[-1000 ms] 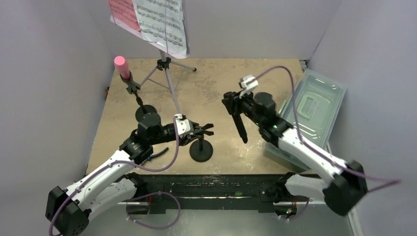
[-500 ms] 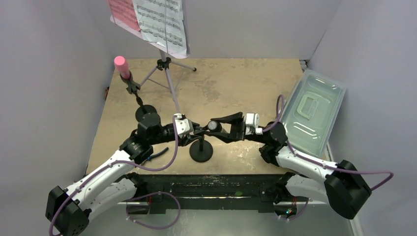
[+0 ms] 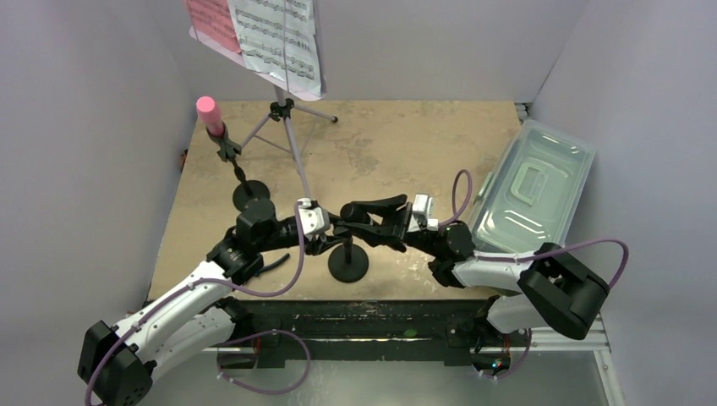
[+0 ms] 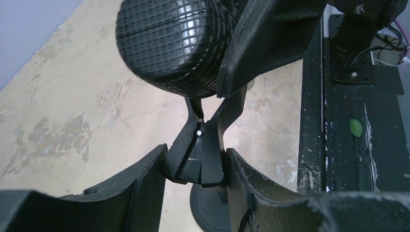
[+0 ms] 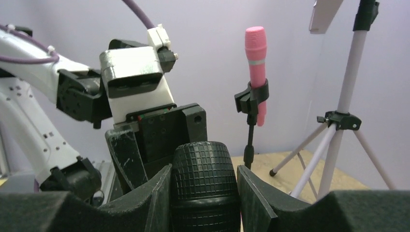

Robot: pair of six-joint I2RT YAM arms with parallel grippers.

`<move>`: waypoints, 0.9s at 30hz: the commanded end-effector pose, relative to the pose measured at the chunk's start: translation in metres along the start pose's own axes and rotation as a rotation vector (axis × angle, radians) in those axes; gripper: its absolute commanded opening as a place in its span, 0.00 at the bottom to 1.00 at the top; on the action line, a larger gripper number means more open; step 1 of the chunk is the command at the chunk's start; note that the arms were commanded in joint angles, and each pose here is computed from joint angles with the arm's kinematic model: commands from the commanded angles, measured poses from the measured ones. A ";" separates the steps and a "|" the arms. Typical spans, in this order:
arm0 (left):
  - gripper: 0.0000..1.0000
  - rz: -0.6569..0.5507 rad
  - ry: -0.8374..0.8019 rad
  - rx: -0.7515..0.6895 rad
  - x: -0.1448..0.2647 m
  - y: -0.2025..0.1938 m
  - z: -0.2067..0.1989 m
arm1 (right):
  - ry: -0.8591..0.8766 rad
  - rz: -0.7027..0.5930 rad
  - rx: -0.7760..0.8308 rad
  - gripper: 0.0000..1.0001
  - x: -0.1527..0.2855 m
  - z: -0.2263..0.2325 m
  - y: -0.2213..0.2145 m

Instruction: Set up the instrument practice props

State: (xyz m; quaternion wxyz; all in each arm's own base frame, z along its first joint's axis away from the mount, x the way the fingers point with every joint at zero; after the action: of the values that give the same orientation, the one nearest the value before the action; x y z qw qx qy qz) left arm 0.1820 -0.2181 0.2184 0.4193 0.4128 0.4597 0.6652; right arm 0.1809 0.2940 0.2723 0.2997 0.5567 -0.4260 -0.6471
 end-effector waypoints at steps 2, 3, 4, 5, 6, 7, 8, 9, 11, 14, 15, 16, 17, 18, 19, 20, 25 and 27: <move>0.00 -0.121 0.016 -0.044 -0.003 0.024 0.004 | -0.040 -0.382 0.069 0.00 -0.019 0.017 0.074; 0.00 -0.141 0.030 -0.042 -0.003 0.026 0.006 | -0.053 -0.390 0.057 0.00 -0.023 0.017 0.074; 0.00 -0.164 0.043 -0.026 -0.002 0.031 0.007 | -0.057 -0.400 0.052 0.00 -0.026 0.017 0.076; 0.00 -0.191 0.054 -0.006 -0.002 0.035 0.008 | -0.061 -0.403 0.043 0.00 -0.028 0.017 0.076; 0.00 -0.222 0.069 0.011 -0.002 0.040 0.009 | -0.065 -0.409 0.036 0.00 -0.029 0.017 0.077; 0.00 -0.253 0.078 0.044 -0.001 0.045 0.009 | -0.072 -0.416 0.027 0.00 -0.029 0.017 0.078; 0.00 -0.284 0.080 0.073 0.000 0.049 0.008 | -0.078 -0.425 0.020 0.00 -0.030 0.016 0.081; 0.00 -0.317 0.080 0.097 0.001 0.054 0.007 | -0.083 -0.437 0.016 0.00 -0.030 0.016 0.084; 0.00 -0.393 0.087 0.170 0.004 0.066 0.007 | -0.081 -0.460 0.012 0.00 -0.031 0.017 0.092; 0.00 -0.521 0.087 0.239 0.009 0.078 0.004 | -0.068 -0.495 0.007 0.00 -0.034 0.019 0.104; 0.00 -0.551 0.079 0.265 0.010 0.081 0.003 | -0.066 -0.504 0.009 0.00 -0.036 0.019 0.107; 0.00 -0.577 0.071 0.284 0.010 0.085 0.003 | -0.068 -0.512 0.011 0.00 -0.037 0.018 0.110; 0.00 -0.599 0.058 0.309 0.011 0.088 0.002 | -0.073 -0.518 0.014 0.00 -0.038 0.017 0.112; 0.00 -0.626 0.043 0.329 0.012 0.093 0.001 | -0.079 -0.525 0.017 0.00 -0.039 0.016 0.113; 0.00 -0.648 0.026 0.339 0.012 0.098 0.000 | -0.078 -0.531 0.019 0.00 -0.041 0.015 0.115; 0.00 -0.664 0.012 0.349 0.013 0.102 -0.001 | -0.072 -0.532 0.021 0.00 -0.043 0.016 0.115; 0.00 -0.634 0.007 0.305 0.011 0.111 0.002 | -0.032 -0.497 -0.030 0.00 -0.056 0.016 0.099; 0.00 -0.633 0.012 0.291 0.012 0.113 0.003 | -0.042 -0.472 -0.043 0.00 -0.058 0.015 0.088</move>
State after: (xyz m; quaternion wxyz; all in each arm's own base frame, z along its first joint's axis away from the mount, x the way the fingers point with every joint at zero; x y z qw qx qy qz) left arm 0.1850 -0.2296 0.2560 0.4182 0.3520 0.6917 0.4719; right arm 0.1967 0.3144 0.3422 0.1946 0.5401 -0.3659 -0.7325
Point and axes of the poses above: each gripper's point midway between its finger pads, its own x axis back along the fingers, its own z axis along the line the jaws close on, y = z × x, the point moved 4 cm from there along x, back along the fingers, and after that the axes turned 5 degrees about -x, right-handed, at the moved point
